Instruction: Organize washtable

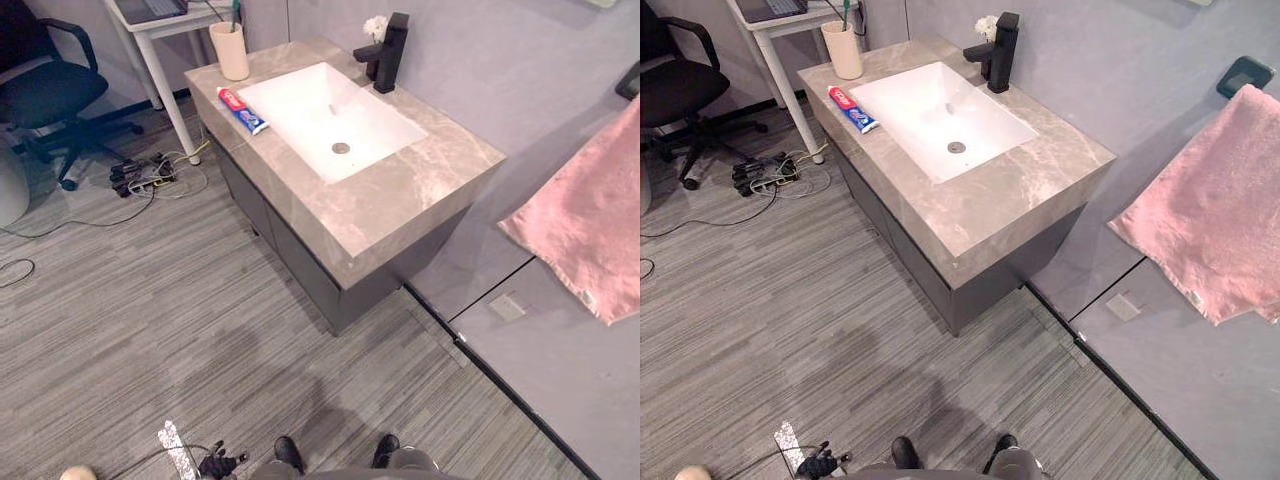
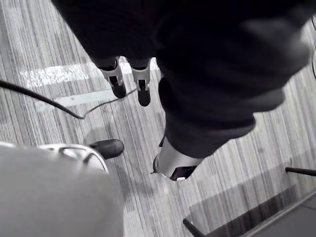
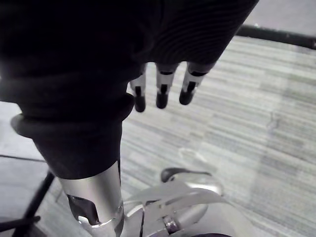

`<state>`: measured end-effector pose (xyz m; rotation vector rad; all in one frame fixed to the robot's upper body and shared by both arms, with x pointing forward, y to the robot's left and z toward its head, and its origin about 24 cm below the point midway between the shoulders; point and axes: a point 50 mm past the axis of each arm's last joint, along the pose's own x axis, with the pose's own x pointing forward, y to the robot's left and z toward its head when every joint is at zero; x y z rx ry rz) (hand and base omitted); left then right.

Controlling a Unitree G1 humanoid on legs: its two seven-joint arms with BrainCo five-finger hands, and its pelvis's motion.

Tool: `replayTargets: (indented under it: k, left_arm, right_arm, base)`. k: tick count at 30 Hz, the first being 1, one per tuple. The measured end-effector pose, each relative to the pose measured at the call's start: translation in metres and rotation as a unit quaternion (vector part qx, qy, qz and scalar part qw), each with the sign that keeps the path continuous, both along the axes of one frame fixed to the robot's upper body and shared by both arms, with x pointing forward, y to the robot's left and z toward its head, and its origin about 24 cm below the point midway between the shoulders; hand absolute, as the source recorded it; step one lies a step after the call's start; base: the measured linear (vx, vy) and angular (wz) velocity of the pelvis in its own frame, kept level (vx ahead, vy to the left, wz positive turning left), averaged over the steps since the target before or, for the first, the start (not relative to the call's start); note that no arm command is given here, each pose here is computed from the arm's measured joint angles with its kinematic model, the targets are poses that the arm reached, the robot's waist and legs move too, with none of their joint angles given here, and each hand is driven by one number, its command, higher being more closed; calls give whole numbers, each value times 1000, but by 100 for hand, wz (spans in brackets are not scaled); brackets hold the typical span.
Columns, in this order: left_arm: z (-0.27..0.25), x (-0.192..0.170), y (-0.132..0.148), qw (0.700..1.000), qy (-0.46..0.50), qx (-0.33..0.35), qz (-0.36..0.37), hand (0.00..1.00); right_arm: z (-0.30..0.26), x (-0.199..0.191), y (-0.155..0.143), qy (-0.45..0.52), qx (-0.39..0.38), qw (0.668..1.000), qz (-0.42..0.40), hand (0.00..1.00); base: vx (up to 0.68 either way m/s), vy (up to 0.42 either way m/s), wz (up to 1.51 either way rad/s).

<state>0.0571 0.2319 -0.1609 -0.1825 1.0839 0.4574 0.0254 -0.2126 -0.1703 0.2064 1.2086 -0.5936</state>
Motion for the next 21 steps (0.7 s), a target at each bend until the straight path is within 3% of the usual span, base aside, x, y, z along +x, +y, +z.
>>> replayTargets:
  k: [10,17,21]
  left_arm:
    - [-2,-28,8,998,44,26,48,0]
    - [-4,-8,-8,999,40,18,-28,0]
    - [-6,-11,-15,998,49,10,-39,0]
  right_arm:
    - [0,1,1,3,2,1000,5,0]
    - [2,33,6,-11,-16,992,124,0]
    - [3,33,-1,-6,-28,992,126,0]
  base:
    - [2,-47,79]
    - [-1,-169,49]
    - [-62,-133,7]
